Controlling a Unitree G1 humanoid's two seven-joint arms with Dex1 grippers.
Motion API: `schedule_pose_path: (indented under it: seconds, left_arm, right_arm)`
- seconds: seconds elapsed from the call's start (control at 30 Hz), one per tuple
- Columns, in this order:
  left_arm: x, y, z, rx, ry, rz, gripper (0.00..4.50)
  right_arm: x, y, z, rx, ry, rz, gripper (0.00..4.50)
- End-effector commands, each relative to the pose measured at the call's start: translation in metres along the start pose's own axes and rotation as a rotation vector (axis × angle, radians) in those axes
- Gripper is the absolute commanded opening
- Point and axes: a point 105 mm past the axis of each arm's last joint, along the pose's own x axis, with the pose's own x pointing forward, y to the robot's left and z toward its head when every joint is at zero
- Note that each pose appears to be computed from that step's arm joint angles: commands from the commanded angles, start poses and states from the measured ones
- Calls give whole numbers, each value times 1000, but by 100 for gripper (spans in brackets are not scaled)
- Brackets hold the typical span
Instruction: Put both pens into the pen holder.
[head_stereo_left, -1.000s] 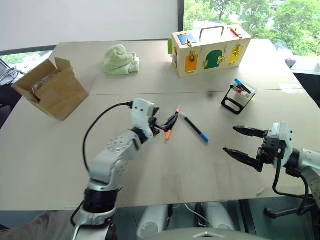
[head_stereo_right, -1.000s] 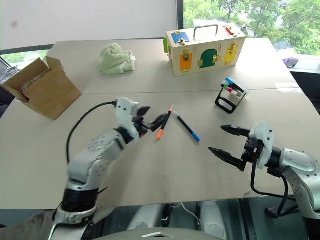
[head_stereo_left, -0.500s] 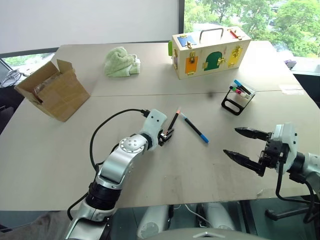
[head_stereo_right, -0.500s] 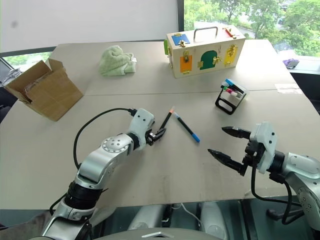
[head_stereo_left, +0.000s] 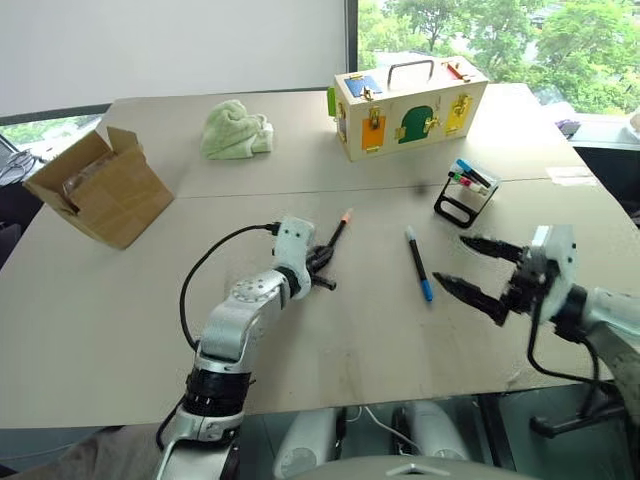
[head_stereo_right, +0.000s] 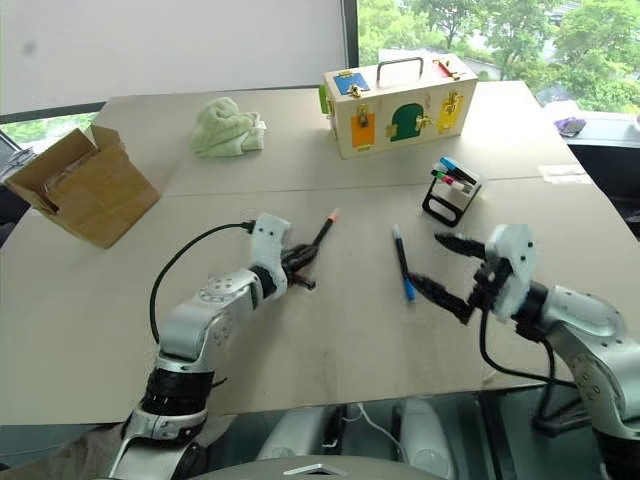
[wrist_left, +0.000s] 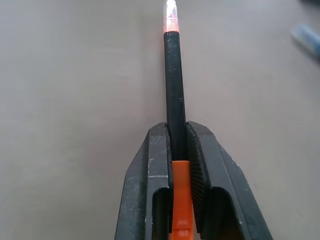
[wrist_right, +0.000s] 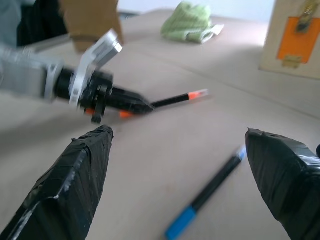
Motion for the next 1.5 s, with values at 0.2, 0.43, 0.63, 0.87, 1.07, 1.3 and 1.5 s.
schedule_pose_path:
  seconds: [0.2, 0.43, 0.63, 0.87, 1.07, 1.3, 1.5]
  left_arm:
    - [-29, -46, 73, -248, -332, -610, 6]
    - [-38, -70, 66, -194, -215, -882, 6]
    - [-31, -66, 66, -157, -187, -878, 0]
    - [-26, -58, 57, -167, -165, -827, 175]
    - [-9, -40, 58, -53, -139, -663, 425]
    - [-21, -20, 95, 140, -175, -592, 425]
    - [-41, -31, 132, 269, -207, -613, 425]
  right_arm:
    - [64, 17, 21, 254, -79, 66, 450]
    - [97, 17, 46, 436, -163, 114, 450]
    - [95, 13, 64, 462, -244, 153, 267]
    - [86, 19, 81, 486, -336, 215, 8]
    - [79, 5, 89, 330, -369, 142, 8]
    - [52, -30, 102, -307, -247, -33, 8]
    - [39, -51, 112, -688, -138, -133, 8]
